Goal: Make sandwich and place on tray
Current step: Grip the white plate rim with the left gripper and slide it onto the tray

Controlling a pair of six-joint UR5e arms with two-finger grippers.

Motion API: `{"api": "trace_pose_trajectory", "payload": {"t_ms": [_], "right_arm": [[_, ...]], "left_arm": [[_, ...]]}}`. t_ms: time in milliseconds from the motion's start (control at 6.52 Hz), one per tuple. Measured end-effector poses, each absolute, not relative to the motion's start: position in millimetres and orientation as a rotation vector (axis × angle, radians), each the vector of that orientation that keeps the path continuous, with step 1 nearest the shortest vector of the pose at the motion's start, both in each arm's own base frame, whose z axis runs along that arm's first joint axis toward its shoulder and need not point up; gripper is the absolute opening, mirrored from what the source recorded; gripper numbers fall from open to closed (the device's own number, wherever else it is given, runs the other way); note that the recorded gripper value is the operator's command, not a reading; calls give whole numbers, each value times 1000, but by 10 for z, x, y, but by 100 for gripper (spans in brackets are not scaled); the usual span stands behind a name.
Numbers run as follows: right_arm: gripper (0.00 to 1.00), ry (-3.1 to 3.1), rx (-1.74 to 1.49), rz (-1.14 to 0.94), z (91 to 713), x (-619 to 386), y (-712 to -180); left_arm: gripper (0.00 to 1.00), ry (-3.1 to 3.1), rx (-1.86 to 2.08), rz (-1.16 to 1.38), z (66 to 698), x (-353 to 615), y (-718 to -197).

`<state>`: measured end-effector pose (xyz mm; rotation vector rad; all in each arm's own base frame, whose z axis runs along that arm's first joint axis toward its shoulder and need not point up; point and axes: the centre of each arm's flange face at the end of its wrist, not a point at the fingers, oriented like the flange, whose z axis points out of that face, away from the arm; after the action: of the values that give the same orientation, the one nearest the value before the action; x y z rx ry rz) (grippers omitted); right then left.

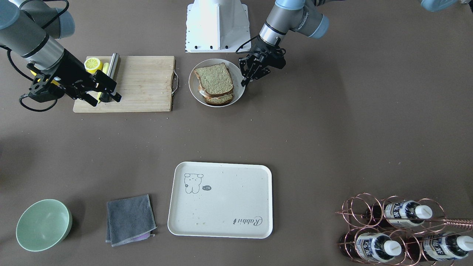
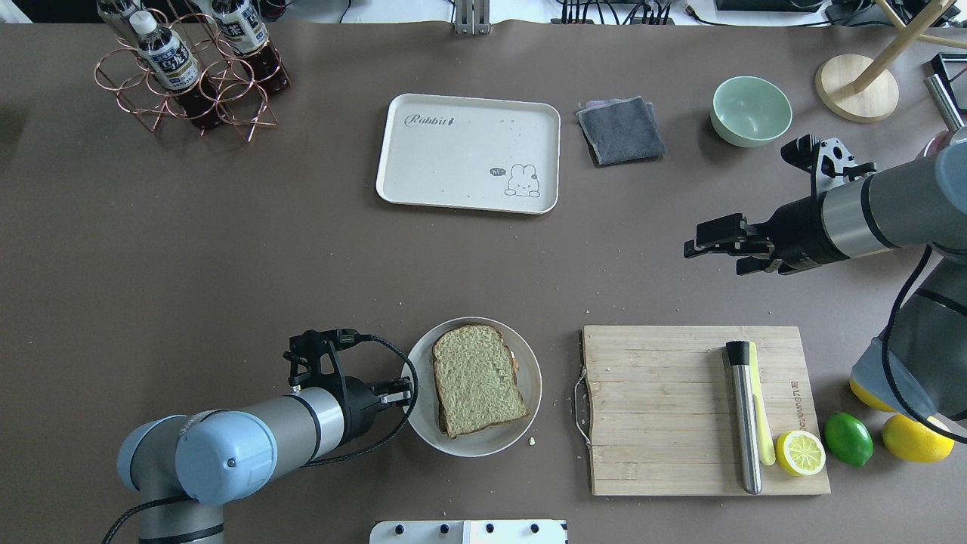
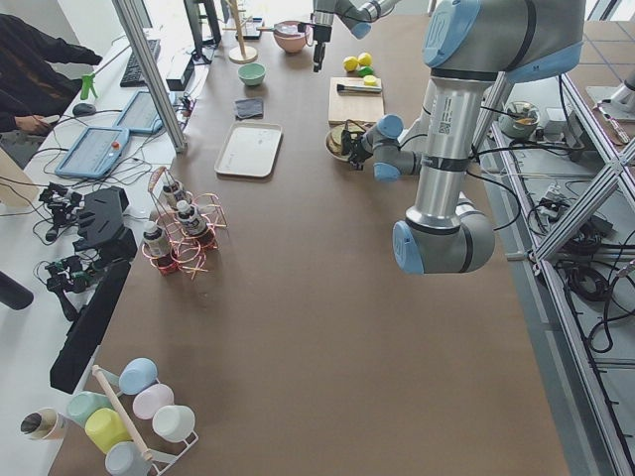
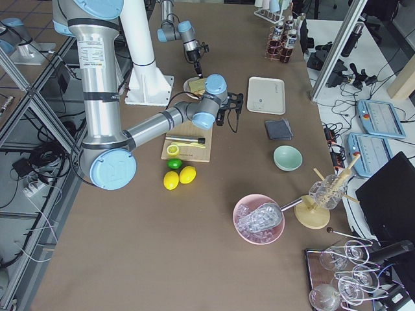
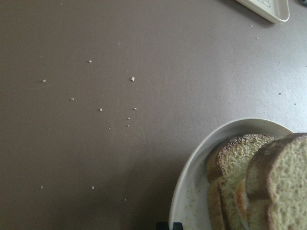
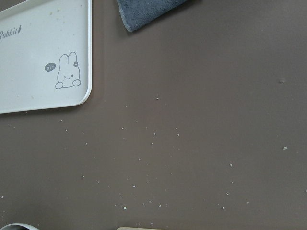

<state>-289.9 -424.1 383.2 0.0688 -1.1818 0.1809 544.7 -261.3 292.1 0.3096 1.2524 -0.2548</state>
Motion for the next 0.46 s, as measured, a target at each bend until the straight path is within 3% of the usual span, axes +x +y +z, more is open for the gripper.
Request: {"api": "trace_pose_trajectory", "payload": {"t_ms": [460], "right_arm": [[99, -1184, 67, 187, 3824, -2883, -4234]], "left_arm": [[0, 1237, 314, -415, 2509, 5073, -3358]]}}
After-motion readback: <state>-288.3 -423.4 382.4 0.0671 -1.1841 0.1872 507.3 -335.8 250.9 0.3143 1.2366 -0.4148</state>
